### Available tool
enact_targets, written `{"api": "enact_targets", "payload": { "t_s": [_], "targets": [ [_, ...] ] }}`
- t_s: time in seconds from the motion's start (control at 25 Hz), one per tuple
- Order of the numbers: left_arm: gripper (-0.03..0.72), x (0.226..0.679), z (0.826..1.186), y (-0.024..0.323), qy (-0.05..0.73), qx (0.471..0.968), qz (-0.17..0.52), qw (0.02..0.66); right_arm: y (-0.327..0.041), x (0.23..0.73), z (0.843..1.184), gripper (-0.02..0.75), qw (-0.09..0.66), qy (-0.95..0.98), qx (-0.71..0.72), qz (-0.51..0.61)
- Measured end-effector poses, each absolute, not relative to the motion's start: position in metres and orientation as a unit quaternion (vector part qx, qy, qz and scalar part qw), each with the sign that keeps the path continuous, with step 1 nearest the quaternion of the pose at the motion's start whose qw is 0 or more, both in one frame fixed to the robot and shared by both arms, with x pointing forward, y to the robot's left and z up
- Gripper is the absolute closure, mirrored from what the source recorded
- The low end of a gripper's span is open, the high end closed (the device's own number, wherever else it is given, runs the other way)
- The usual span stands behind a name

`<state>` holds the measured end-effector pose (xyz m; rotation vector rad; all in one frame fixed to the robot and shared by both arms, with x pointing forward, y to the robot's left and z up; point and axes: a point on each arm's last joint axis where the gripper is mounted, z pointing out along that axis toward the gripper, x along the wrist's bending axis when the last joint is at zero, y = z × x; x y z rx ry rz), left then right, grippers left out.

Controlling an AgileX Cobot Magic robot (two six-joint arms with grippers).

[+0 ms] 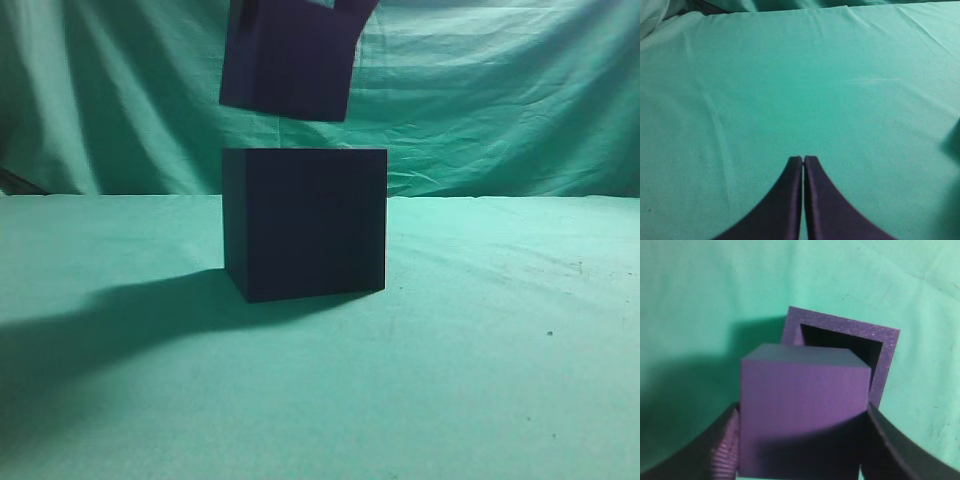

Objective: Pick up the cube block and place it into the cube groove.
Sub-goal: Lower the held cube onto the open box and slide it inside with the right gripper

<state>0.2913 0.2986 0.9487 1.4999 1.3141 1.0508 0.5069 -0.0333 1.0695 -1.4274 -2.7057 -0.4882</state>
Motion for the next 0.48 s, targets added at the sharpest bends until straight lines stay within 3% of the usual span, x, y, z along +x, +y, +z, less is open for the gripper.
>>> {"api": "enact_targets", "payload": {
  "t_s": [0.48],
  "targets": [
    [0.688, 0.291, 0.949, 0.299, 0.527, 0.601, 0.421, 0.429, -0.030, 0.519, 1.046, 0.300, 0.005, -0.859, -0.497, -0.122]
  ]
}}
